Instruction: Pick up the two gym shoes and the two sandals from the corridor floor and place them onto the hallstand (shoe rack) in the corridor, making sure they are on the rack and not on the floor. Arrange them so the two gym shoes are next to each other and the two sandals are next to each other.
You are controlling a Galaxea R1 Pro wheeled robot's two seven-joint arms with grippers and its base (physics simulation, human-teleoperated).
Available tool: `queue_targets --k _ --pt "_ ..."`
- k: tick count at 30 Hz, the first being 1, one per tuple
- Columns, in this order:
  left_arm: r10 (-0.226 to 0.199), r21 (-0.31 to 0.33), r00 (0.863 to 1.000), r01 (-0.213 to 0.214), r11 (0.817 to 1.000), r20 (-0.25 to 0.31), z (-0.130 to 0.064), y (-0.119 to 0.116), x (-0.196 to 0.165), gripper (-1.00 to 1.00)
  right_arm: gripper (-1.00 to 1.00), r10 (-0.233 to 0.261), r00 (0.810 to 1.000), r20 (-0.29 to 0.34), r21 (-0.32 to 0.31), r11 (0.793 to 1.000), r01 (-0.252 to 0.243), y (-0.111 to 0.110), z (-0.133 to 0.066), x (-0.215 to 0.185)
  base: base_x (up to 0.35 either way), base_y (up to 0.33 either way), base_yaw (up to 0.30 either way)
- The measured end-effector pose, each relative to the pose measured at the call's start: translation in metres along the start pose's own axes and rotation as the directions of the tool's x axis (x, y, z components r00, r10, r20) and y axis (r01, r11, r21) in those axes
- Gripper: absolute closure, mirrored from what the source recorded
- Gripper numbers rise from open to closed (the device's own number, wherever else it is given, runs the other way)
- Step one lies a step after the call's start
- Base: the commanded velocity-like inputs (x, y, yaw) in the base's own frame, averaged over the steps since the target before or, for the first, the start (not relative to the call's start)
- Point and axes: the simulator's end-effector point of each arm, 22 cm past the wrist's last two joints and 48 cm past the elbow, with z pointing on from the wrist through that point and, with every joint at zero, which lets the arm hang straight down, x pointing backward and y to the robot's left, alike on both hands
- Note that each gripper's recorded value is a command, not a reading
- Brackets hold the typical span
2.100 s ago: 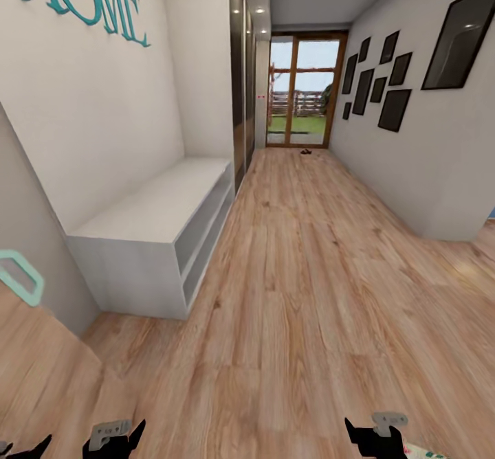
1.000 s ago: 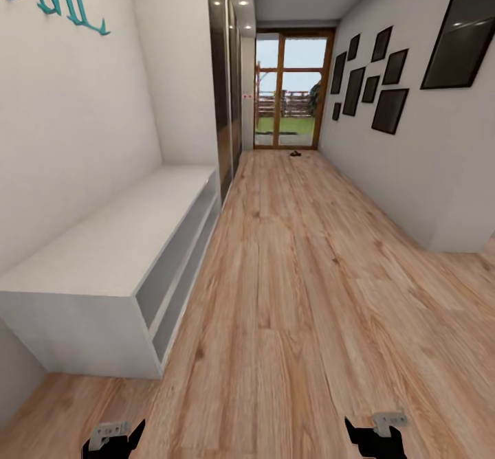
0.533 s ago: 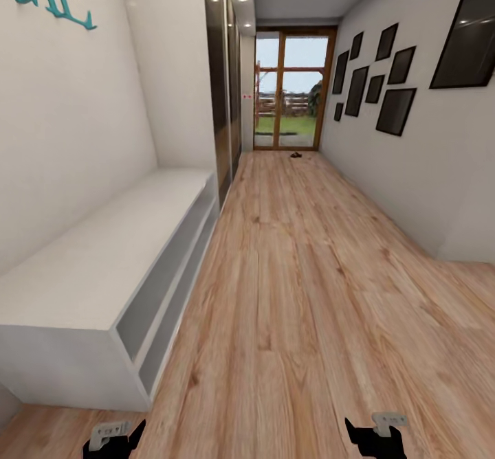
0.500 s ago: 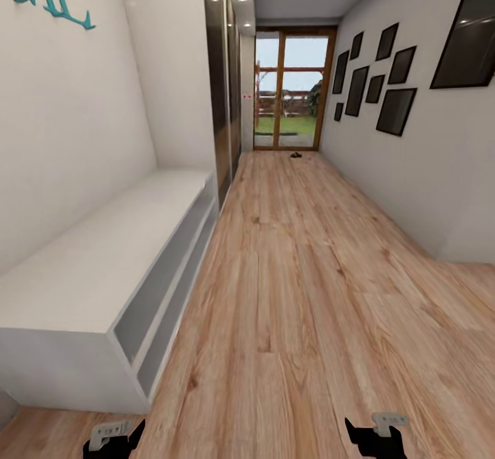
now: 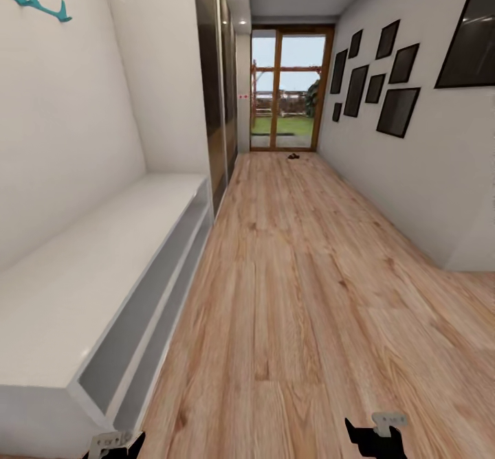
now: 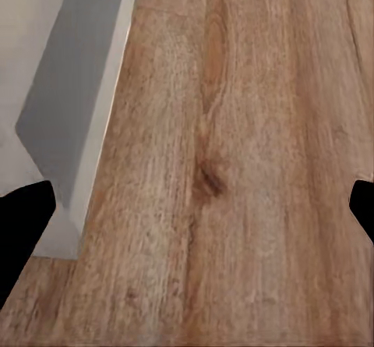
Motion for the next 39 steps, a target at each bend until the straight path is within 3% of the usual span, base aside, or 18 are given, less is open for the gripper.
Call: queue_targets --k 1,2,3,4,7,9,31,39 --pt "-0.006 -0.002 1.0 0.006 1.0 -0.019 -0.002 0.0 0.009 -1.0 -1.0 0.0 1.0 0.0 0.0 1.0 0.0 0.0 0.0 0.0 0.332 0.0 -0.204" --pt "-0.001 0.0 1.0 0.001 1.0 -0.012 -0.001 0.0 0.005 -1.0 -1.0 0.0 1.0 0.0 0.0 1.0 0.0 0.0 0.0 0.0 0.332 0.0 -0.226" --pt "0.024 0.018 0.999 -0.024 1.0 0.03 0.004 -0.005 -0.015 -1.0 -1.0 0.0 1.0 -0.001 0.0 1.0 0.0 0.0 0.0 0.0 0.332 0.0 -0.24" --pt "0.019 0.006 0.999 -0.019 1.0 0.027 -0.002 0.0 -0.007 -1.0 -1.0 0.0 1.0 0.0 0.0 1.0 0.0 0.0 0.0 0.0 0.332 0.0 -0.245" --pt "0.001 -0.009 1.0 -0.001 1.0 -0.023 -0.017 0.005 0.024 -1.0 -1.0 0.0 1.0 0.0 0.0 1.0 0.0 0.0 0.0 0.0 0.332 0.0 -0.252" --pt "0.013 0.003 0.998 -0.013 1.0 0.062 0.007 -0.001 -0.029 -1.0 -1.0 0.001 1.0 0.001 0.001 1.0 -0.001 0.0 0.0 0.0 0.332 0.0 -0.259" --pt "0.01 0.005 0.998 -0.01 1.0 0.056 0.007 -0.003 -0.025 -1.0 -1.0 0.0 1.0 0.0 0.0 1.0 0.0 0.0 0.0 0.0 0.312 0.0 -0.264" --pt "-0.01 0.034 0.997 0.008 0.999 0.071 0.013 -0.029 -0.027 -1.0 -1.0 0.0 1.0 0.0 -0.001 1.0 0.0 0.001 0.0 0.0 0.04 0.0 -0.129"
